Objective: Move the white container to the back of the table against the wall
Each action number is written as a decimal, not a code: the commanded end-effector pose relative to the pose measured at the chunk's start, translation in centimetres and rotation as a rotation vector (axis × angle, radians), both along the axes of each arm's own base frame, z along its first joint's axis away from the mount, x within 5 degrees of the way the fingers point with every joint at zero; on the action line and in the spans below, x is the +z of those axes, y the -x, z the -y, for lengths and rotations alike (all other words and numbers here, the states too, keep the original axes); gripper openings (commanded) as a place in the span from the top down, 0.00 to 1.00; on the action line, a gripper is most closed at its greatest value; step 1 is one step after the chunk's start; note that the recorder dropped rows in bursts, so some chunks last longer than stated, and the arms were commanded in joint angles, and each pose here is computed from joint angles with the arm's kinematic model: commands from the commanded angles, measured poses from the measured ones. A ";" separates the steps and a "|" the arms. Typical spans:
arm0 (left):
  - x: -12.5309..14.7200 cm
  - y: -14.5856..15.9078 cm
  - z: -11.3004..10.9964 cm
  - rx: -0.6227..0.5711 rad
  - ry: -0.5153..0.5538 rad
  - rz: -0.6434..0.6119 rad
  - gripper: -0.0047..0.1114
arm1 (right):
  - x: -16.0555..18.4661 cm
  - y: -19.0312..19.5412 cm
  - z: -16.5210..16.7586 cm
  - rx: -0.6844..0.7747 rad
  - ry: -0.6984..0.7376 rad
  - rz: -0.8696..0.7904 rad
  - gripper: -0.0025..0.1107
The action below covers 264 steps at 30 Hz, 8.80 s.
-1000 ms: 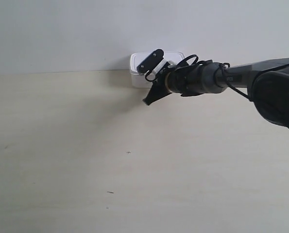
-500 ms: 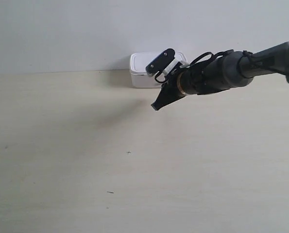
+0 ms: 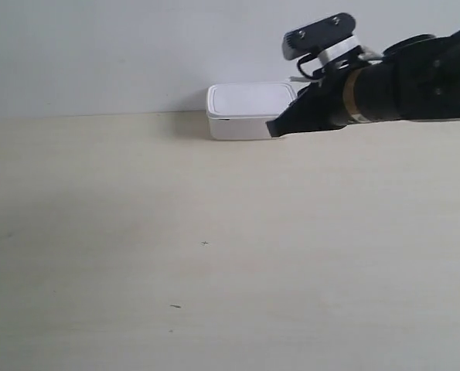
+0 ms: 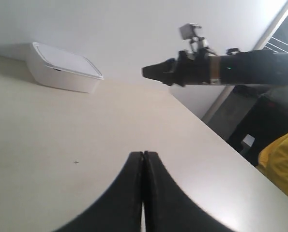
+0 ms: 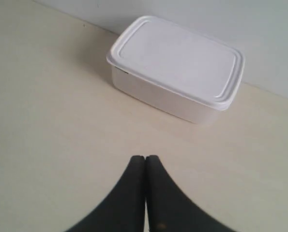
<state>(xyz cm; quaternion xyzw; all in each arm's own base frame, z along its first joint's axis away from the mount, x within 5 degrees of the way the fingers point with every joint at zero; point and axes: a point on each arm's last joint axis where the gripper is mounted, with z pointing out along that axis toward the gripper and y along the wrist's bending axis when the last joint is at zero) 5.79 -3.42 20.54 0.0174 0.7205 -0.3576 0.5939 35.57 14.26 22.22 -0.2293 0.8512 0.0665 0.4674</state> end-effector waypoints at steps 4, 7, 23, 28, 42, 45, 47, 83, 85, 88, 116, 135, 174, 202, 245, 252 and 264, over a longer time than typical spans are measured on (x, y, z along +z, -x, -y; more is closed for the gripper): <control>0.1 -0.2 -0.4 0.051 -0.019 0.020 0.96 | 5.2 7.8 2.8 -0.050 -0.186 0.069 0.98; 0.1 -0.2 -0.4 0.049 -0.054 0.049 0.96 | 6.1 10.8 3.4 -0.017 -0.290 0.084 0.98; 0.1 0.3 0.4 -0.067 -0.198 0.143 0.96 | 6.2 24.9 8.2 0.020 -0.626 0.294 0.98; 0.1 0.4 0.5 -0.074 -0.201 0.145 0.96 | 5.0 28.3 9.5 0.047 -0.708 0.396 0.98; 0.1 0.4 0.5 -0.077 -0.201 0.145 0.96 | 0.8 31.9 10.1 0.159 -0.874 0.471 0.98; 0.1 0.4 0.5 -0.077 -0.201 0.145 0.96 | 0.8 32.0 10.0 0.184 -0.851 0.475 0.98; 0.1 0.4 0.5 -0.077 -0.201 0.145 0.96 | 0.6 32.1 9.8 0.205 -0.827 0.463 0.98; 0.8 0.8 -0.8 0.077 -0.148 0.234 0.96 | -0.5 32.2 9.3 0.221 -0.784 0.327 0.98; 0.8 0.7 -1.1 0.133 -0.154 0.230 0.96 | -0.5 32.1 9.4 0.202 -0.780 0.335 0.98; 0.8 0.4 -1.7 0.254 -0.168 0.221 0.96 | -0.5 31.9 9.6 0.149 -0.769 0.357 0.98; 0.8 0.3 -4.4 0.725 -0.220 0.178 0.96 | -0.5 30.5 11.0 -0.159 -0.701 0.477 0.98; 0.8 0.3 -4.4 0.725 -0.220 0.178 0.96 | -0.5 30.6 11.0 -0.157 -0.702 0.476 0.98; 1.4 0.2 -2.8 0.567 -0.216 0.265 0.96 | -0.5 30.6 11.0 -0.157 -0.702 0.476 0.98; -2.5 0.6 -4.5 0.634 -0.609 -0.119 0.96 | -0.5 30.6 11.0 -0.157 -0.702 0.476 0.98; -2.5 0.6 -4.5 0.634 -0.592 -0.122 0.96 | -0.9 30.0 13.1 -0.361 -0.600 0.524 0.98; -2.5 0.6 -4.5 0.634 -0.592 -0.122 0.96 | -0.9 30.0 14.2 -0.523 -0.771 0.507 0.98; -2.5 0.6 -4.5 0.634 -0.592 -0.122 0.96 | -1.9 29.9 14.6 -0.529 -0.437 0.494 0.98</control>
